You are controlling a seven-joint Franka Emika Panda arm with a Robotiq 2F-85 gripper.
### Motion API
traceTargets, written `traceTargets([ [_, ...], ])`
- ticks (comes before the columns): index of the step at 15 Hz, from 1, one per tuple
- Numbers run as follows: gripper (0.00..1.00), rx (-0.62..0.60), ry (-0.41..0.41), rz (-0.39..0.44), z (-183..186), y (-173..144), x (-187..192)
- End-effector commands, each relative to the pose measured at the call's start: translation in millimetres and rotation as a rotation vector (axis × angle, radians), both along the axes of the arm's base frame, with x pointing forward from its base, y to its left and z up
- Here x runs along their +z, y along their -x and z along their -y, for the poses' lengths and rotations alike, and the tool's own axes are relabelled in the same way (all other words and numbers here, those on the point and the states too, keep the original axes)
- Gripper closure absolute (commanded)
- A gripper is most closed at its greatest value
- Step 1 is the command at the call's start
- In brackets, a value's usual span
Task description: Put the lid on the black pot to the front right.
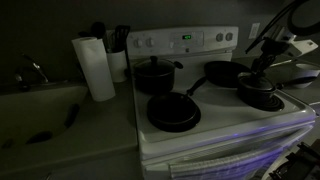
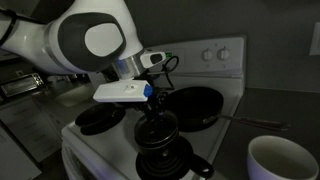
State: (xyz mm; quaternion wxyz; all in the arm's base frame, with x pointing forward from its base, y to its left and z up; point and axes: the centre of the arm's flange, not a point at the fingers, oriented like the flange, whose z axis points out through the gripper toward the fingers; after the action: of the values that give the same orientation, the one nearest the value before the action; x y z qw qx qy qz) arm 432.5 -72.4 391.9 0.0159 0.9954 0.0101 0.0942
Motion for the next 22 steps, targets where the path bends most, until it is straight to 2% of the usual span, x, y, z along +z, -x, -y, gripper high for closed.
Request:
traceTargets([
  [1, 0.84, -0.014, -0.018, -0.029, 2, 2, 3],
  [9, 0.84, -0.026, -0.009, -0.138, 3, 5, -3],
  [10, 0.84, -0.032, 0.013, -0.148, 4, 5, -4],
  [14, 0.84, -0.022, 0.073, -0.175, 0, -3, -18],
  [19, 0.84, 0.006, 0.092, -0.183, -7, -12, -23],
  [20, 0.75, 0.013, 0.091, -0.192, -8, -13, -24],
  [21, 0.34, 0.017, 0.092, -0.202, -9, -14, -23],
  [22, 0.34, 0.017, 0.094, -0.209, -9, -14, -21],
])
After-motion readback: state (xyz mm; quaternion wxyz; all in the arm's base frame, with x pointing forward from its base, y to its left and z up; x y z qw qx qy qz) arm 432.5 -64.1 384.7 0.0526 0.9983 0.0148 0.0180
